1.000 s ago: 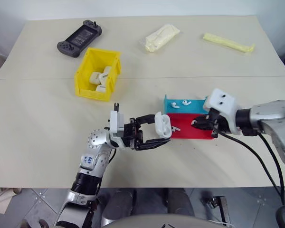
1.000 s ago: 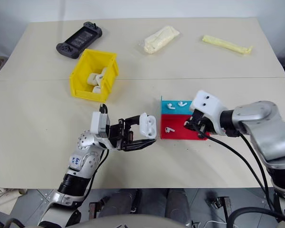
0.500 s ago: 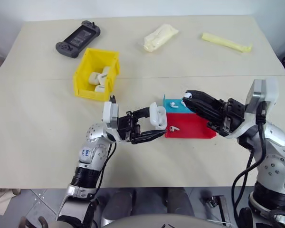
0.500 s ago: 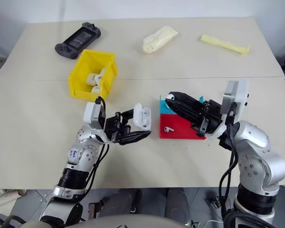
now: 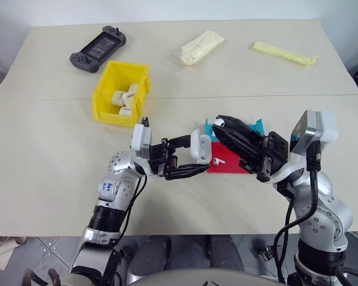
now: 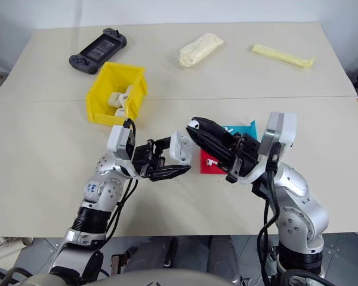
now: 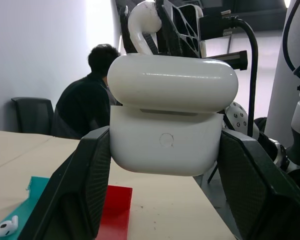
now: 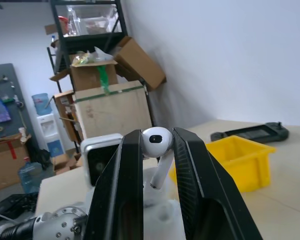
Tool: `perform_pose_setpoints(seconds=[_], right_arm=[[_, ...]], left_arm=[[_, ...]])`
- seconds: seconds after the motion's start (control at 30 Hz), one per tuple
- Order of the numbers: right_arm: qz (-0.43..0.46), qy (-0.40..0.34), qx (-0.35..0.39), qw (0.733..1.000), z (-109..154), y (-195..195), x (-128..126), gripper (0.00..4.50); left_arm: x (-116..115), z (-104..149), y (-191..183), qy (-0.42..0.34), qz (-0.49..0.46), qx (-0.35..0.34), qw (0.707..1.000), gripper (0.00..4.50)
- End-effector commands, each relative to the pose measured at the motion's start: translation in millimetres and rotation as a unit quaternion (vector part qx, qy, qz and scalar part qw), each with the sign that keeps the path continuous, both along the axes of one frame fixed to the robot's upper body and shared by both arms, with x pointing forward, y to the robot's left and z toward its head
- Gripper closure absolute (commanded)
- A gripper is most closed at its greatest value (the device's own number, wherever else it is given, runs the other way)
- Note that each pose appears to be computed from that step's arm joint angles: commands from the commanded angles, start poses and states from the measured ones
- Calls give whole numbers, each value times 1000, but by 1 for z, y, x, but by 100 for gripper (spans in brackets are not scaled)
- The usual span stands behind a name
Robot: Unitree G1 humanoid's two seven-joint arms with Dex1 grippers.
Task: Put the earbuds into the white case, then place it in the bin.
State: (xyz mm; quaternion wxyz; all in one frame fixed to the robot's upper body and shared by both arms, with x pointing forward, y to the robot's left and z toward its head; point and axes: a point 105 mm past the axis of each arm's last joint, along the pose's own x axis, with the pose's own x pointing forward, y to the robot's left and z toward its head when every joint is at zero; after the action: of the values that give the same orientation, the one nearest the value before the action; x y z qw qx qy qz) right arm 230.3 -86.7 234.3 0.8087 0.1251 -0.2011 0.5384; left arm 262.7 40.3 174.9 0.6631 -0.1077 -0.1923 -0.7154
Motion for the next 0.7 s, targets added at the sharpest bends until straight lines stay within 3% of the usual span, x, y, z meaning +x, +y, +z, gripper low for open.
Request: perform_pose_setpoints(seconds=[0.03,0.7], right_arm=[[0,-20,9,1000,3,3,-4,401],[-19,-9,-13,1000,-22,9,11,401]], left_arm=[[-5,9,-2,-19,-12,-8,1000,171],[-7,15,-3,-24,-12,-17,999,171]])
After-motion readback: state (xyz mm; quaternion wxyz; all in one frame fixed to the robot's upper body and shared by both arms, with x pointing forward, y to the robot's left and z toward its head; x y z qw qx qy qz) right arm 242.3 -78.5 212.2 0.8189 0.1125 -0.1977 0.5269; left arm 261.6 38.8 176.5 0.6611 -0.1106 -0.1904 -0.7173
